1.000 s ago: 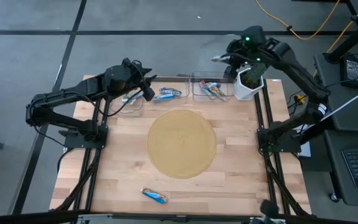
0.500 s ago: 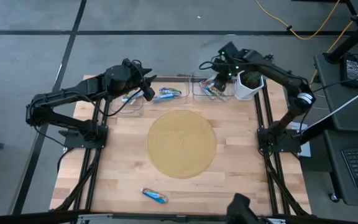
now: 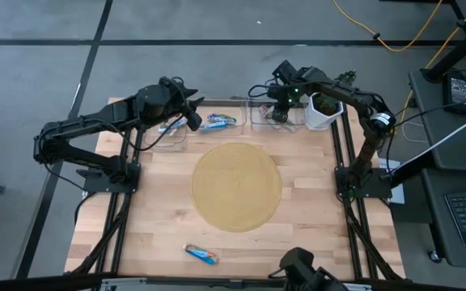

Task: Pick and place Granola Bars by type
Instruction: Put the red granola bar into the right transparent bin, then put the yellow granola bar into the left transparent bin

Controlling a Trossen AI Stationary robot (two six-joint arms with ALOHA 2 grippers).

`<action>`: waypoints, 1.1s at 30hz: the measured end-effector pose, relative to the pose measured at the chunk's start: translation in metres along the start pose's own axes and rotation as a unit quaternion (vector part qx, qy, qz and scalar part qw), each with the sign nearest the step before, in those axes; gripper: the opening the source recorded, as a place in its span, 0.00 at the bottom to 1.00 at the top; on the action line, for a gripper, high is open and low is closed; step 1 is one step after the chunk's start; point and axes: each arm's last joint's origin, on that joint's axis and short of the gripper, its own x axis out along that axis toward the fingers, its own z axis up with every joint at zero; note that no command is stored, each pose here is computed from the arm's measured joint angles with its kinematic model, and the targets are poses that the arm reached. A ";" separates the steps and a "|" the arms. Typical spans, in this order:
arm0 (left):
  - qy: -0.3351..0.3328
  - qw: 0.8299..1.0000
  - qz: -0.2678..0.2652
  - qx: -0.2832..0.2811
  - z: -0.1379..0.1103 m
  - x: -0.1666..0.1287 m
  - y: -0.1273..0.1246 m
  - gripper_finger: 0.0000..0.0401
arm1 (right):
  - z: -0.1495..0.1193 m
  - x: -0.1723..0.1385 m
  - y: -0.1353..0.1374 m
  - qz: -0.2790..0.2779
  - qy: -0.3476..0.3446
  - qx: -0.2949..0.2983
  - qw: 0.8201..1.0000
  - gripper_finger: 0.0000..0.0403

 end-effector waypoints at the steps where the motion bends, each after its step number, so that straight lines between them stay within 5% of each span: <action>1: 0.000 1.000 0.000 -0.003 0.000 0.000 0.000 0.36 | 0.000 0.001 0.000 0.001 0.002 -0.001 1.000 0.09; 15: 0.000 1.000 -0.001 -0.005 0.000 0.000 0.000 0.36 | 0.001 0.003 -0.001 0.005 0.000 -0.002 1.000 0.27; 25: 0.001 1.000 -0.006 -0.009 0.000 0.000 0.000 0.36 | 0.014 -0.006 -0.003 0.011 -0.055 -0.036 0.998 0.31; 33: 0.029 0.986 -0.154 0.059 -0.007 -0.004 -0.014 0.36 | 0.042 -0.040 0.010 0.077 -0.152 -0.096 0.981 0.31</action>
